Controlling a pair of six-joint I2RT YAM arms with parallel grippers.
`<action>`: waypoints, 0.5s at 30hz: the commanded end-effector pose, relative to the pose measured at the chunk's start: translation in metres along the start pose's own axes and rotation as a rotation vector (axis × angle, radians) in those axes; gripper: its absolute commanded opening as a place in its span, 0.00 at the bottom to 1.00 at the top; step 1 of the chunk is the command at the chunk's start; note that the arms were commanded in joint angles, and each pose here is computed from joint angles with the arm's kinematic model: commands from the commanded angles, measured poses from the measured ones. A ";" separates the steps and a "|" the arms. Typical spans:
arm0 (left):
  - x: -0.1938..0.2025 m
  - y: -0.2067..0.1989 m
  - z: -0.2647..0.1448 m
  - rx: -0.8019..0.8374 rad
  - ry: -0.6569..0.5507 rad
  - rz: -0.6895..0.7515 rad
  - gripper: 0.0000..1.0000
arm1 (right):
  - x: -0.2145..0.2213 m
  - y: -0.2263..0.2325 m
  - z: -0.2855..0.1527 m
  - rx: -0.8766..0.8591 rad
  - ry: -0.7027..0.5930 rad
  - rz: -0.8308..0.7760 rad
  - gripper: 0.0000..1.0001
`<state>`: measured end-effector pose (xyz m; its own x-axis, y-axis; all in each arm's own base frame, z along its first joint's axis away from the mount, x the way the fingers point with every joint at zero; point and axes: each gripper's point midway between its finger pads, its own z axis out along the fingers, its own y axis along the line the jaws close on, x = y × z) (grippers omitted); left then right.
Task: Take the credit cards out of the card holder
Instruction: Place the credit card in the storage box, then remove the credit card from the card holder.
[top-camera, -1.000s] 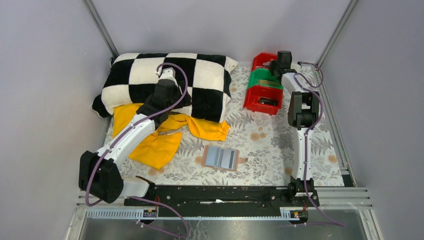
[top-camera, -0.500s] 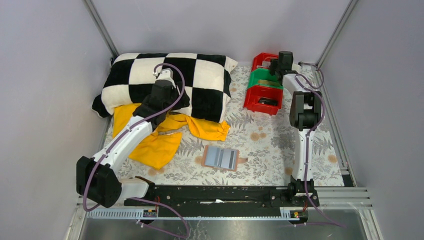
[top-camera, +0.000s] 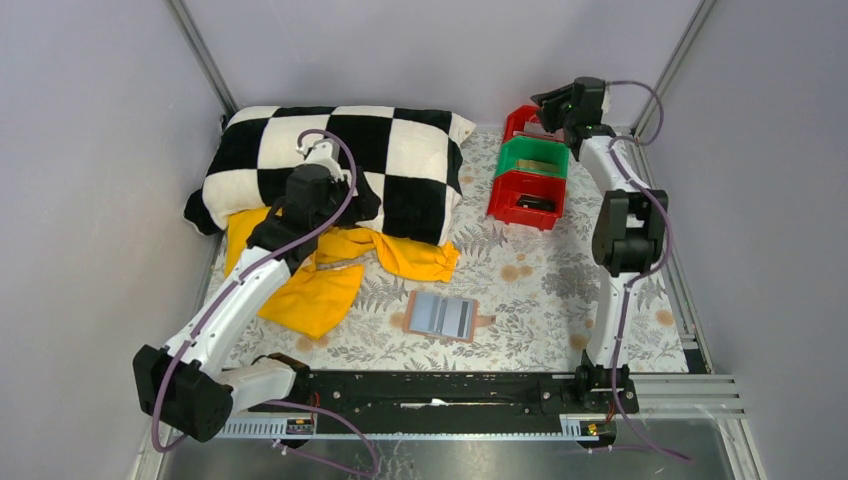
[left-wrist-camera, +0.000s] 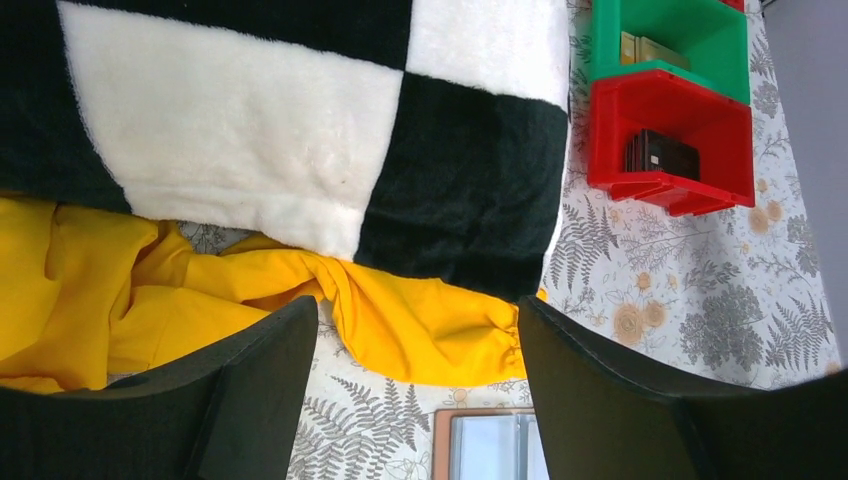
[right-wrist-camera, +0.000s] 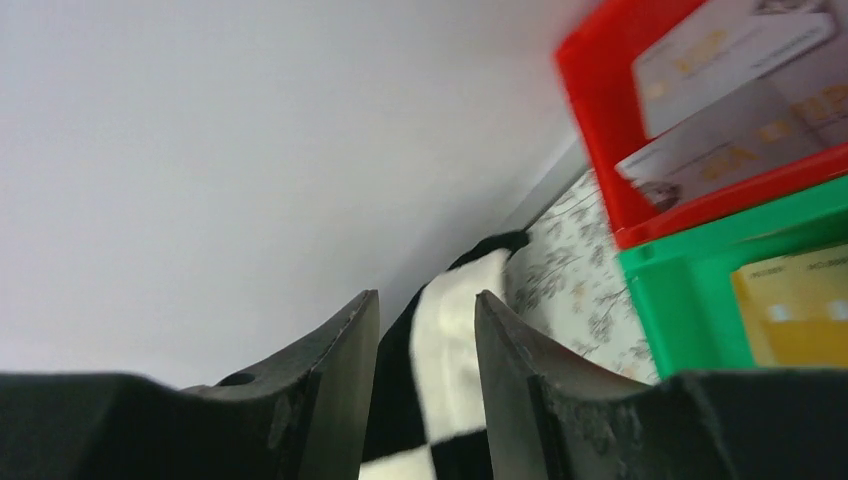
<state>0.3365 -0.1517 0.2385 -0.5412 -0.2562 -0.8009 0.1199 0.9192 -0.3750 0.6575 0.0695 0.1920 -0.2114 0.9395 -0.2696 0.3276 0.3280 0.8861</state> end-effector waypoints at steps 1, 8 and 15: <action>0.009 0.003 -0.012 -0.007 0.035 -0.026 0.77 | 0.030 0.070 -0.084 -0.145 0.159 -0.273 0.48; 0.069 -0.007 -0.006 0.047 0.299 -0.128 0.77 | 0.103 -0.005 -0.184 0.010 0.310 -0.527 0.53; 0.133 -0.023 -0.007 0.143 0.430 -0.142 0.77 | 0.175 -0.113 -0.288 0.118 0.505 -0.608 0.55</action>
<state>0.2727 -0.1760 0.1445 -0.8274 -0.2266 -0.5139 0.0580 0.8757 -0.4794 0.3803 0.1670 0.1900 -0.6788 0.5463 -0.4908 0.1264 0.7453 0.6547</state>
